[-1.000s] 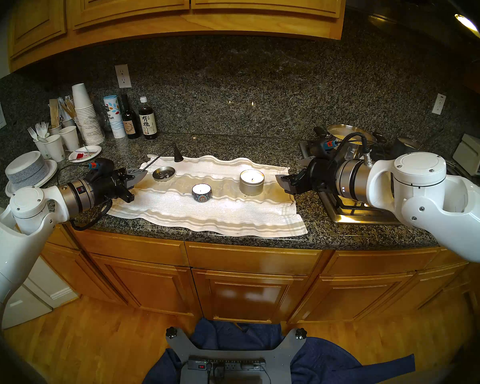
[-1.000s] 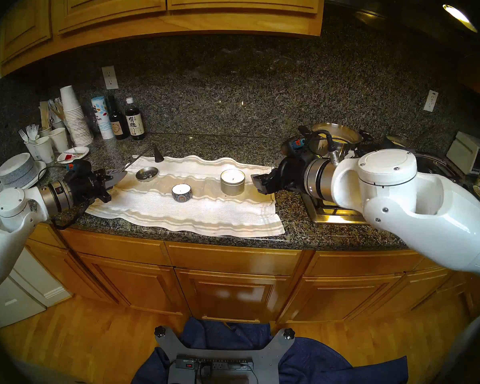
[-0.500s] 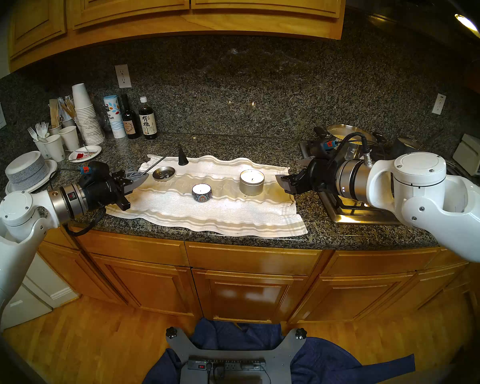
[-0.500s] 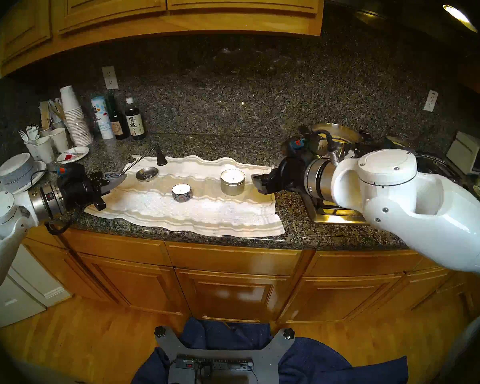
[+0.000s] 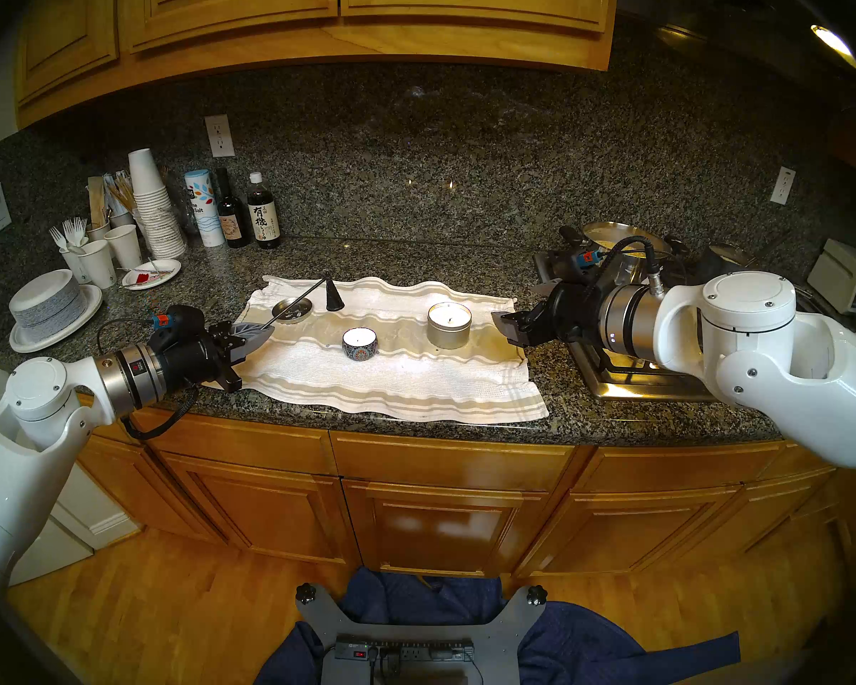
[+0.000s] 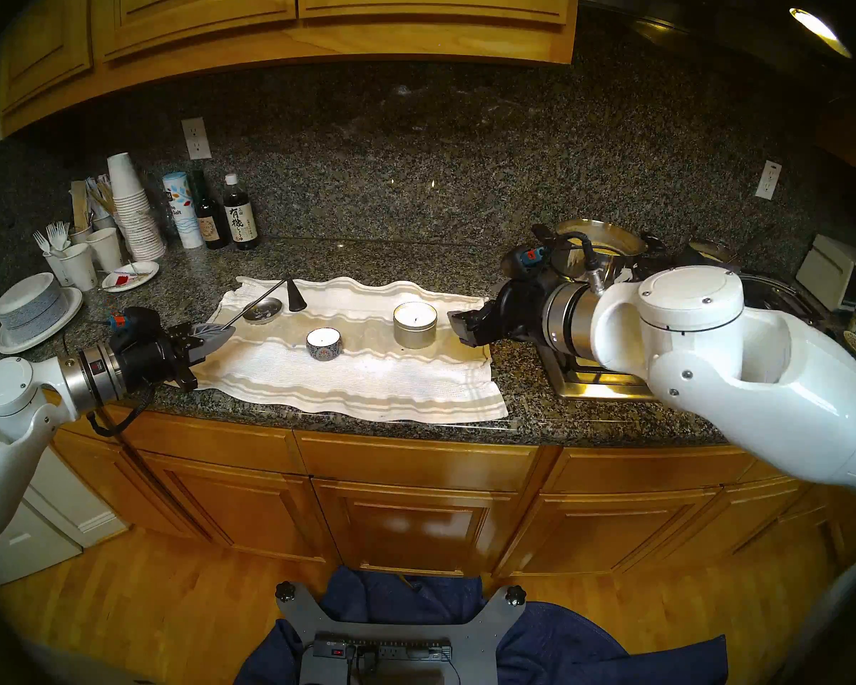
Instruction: Put out candle flame
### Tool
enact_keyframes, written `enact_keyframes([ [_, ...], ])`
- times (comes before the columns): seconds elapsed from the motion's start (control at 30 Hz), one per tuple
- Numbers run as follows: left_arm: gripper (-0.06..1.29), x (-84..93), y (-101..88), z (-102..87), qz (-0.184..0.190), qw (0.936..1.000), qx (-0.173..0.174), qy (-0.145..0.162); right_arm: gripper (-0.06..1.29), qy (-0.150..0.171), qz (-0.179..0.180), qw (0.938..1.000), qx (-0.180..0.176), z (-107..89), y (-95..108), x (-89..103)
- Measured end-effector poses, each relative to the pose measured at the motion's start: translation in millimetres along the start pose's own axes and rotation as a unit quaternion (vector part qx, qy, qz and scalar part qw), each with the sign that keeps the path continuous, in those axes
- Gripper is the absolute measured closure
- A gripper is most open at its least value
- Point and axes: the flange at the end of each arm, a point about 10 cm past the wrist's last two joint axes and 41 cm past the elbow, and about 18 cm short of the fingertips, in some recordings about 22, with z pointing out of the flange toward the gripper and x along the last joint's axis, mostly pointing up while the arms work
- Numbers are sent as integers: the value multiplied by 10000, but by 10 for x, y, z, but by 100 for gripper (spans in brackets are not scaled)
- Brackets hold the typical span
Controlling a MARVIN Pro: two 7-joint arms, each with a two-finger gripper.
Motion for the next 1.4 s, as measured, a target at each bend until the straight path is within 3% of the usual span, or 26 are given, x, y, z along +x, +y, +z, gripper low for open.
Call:
enact_keyframes([
  [1.4,125,-242,209,217,176,9983,-287,-469,-2,0,0,10000,0,0,0,0],
])
